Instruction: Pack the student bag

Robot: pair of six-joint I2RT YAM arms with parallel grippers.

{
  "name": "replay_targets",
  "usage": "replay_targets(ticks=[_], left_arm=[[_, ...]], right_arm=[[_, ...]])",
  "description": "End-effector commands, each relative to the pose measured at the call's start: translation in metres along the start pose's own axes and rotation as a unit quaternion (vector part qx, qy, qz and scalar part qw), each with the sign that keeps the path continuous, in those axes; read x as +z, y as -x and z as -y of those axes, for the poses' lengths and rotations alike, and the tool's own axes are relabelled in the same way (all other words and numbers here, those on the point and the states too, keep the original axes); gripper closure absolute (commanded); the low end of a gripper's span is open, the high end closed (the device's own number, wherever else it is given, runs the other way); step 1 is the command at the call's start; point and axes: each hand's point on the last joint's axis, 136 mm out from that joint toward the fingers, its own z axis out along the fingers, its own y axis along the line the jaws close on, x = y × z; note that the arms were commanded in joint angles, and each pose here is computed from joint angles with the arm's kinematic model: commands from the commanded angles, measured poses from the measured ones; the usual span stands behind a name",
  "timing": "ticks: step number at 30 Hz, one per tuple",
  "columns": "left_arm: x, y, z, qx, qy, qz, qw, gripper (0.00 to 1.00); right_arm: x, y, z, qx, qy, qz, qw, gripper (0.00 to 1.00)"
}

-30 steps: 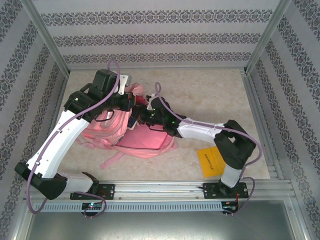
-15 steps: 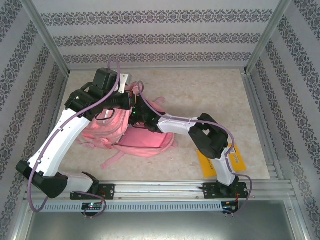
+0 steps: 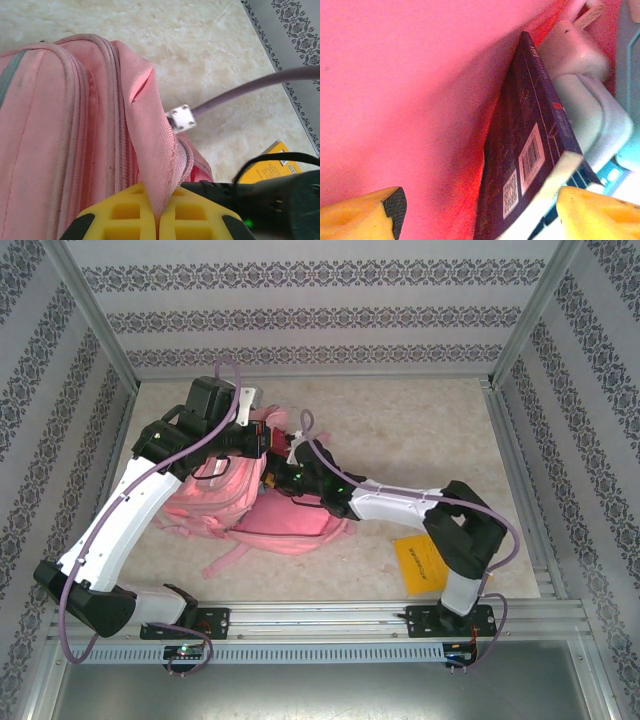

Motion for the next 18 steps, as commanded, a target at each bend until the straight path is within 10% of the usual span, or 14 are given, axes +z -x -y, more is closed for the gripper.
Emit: replay_targets(ticks=[1, 10, 18], left_arm=[[-0.017, 0.026, 0.006, 0.008, -0.016, 0.062, 0.998, 1.00], [0.022, -0.020, 0.005, 0.015, -0.024, -0.001, 1.000, 1.00], [0.110, -0.086, 0.033, -0.008, -0.064, -0.094, 0.993, 0.98]], right_arm=[[-0.024, 0.001, 0.005, -0.057, -0.020, 0.011, 0.998, 0.22], [-0.149, 0.004, 0.107, -0.249, -0.291, 0.054, 0.922, 0.29], [-0.246, -0.003, 0.160, -0.185, -0.396, 0.048, 0.898, 0.60]])
